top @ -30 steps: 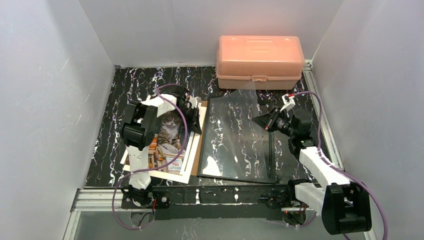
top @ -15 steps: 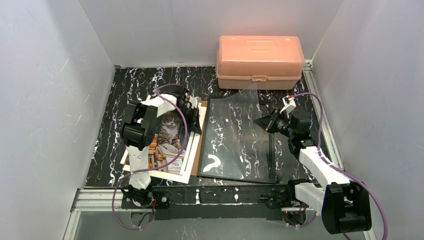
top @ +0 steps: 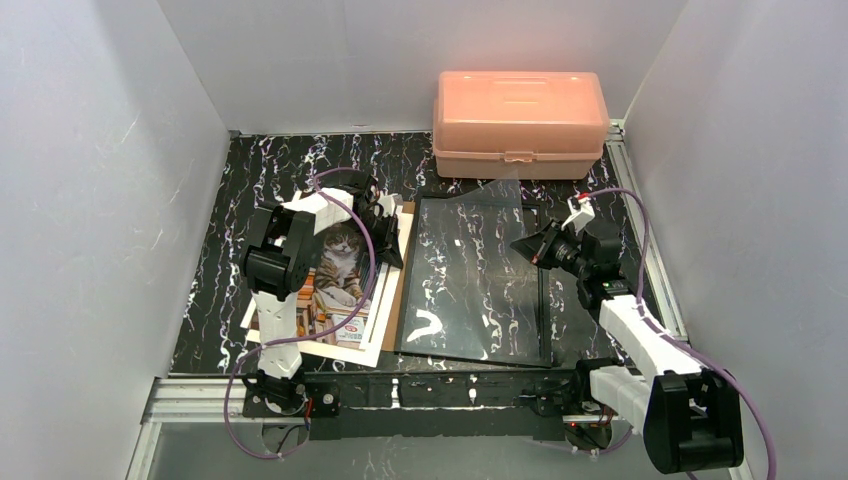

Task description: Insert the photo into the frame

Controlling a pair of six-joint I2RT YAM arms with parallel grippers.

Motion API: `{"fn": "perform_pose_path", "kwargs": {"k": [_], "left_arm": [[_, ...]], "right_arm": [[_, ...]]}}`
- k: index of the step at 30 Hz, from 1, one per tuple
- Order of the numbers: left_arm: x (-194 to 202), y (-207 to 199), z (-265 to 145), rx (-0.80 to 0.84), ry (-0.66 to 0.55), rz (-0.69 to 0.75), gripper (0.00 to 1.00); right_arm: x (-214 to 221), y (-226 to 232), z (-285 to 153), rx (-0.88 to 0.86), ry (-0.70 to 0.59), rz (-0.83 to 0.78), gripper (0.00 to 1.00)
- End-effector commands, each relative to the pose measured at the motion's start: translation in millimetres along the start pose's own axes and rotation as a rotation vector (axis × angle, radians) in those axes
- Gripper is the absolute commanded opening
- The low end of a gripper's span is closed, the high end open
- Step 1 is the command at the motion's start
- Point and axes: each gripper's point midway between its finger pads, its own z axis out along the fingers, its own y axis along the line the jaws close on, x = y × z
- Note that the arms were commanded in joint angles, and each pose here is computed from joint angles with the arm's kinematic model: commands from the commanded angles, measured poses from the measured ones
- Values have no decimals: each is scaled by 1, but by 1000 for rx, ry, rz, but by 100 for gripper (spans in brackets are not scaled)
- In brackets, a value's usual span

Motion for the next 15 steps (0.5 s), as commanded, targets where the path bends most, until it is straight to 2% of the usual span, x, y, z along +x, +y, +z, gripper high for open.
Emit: {"fn": "perform_pose_path", "kwargs": {"k": [1,15], "left_arm": [[3,-5,2,9,18,10,0],[3,-5,2,9,18,12,0]], "right_arm": [[5,-1,-5,5,0,-10,1],[20,-13,-11,36,-13,36,1]]}}
